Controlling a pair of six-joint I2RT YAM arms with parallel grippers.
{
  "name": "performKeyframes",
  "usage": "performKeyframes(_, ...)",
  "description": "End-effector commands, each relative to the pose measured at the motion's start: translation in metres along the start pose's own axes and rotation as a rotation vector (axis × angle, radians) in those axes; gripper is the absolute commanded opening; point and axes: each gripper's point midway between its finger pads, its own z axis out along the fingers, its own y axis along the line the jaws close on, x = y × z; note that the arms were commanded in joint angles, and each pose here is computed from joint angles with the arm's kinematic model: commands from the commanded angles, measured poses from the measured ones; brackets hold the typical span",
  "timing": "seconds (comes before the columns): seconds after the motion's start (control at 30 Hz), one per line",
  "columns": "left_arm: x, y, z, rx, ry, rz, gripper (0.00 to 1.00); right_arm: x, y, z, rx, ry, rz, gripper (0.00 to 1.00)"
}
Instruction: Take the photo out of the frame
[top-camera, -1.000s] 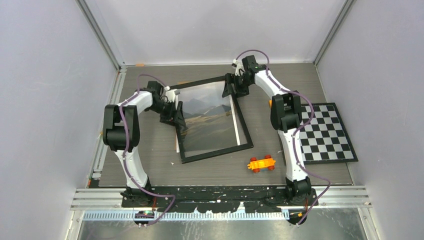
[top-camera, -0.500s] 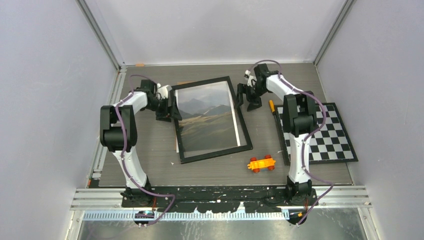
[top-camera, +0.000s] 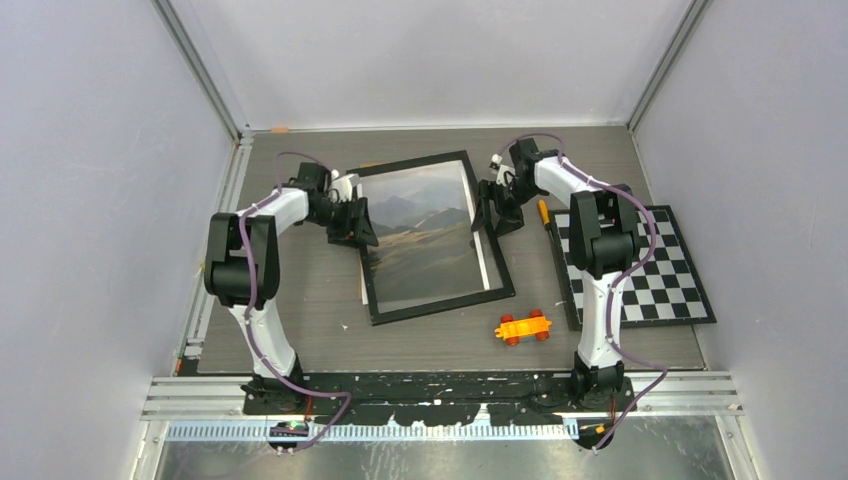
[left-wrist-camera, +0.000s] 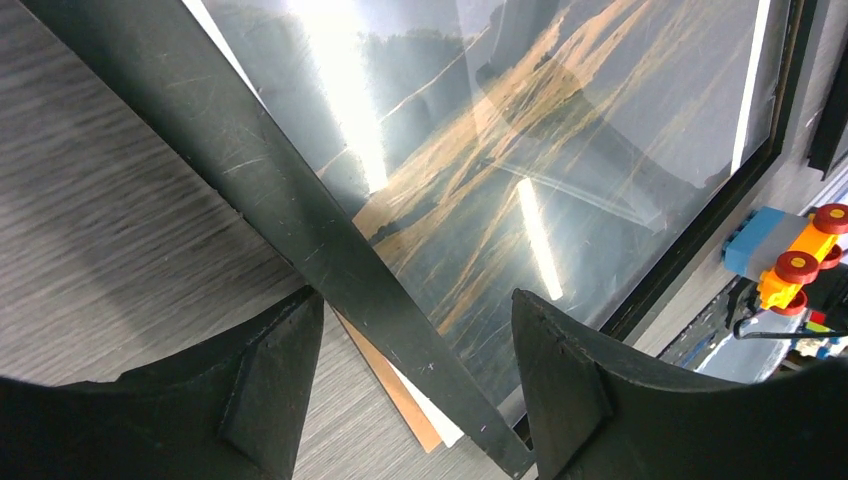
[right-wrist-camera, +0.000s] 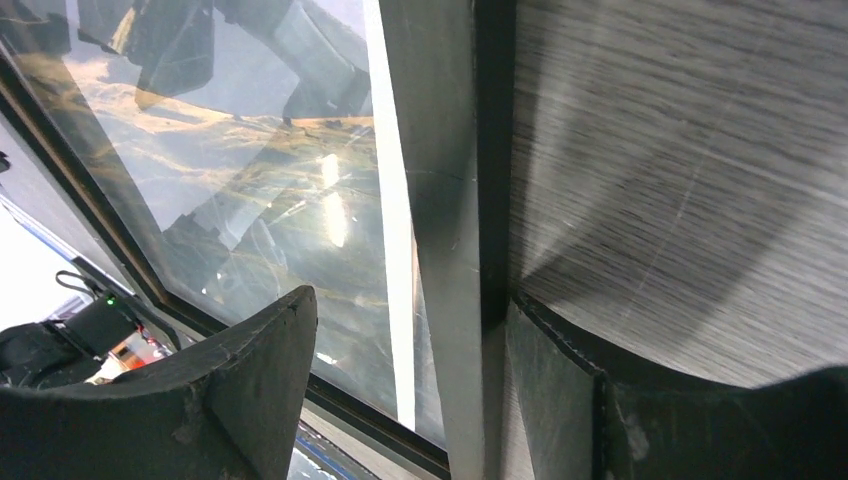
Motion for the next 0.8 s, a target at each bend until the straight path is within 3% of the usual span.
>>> performKeyframes(0.0,-0.038,-0.02,0.005,0.051,-0.073,0.068,0.69,0.0,-0.008,-0.004,0.05,-0.002,0.001,0.73)
performKeyframes(0.37,-0.056,-0.036,0.028,0.079,-0.069,0.099,0.69,-0.011,-0.034,-0.018,0.175,-0.058,0.021,0.69)
performKeyframes(0.77,-0.057,-0.051,0.029,0.109,-0.071,0.091,0.73,-0.029,-0.041,-0.043,0.22,-0.126,-0.024,0.77)
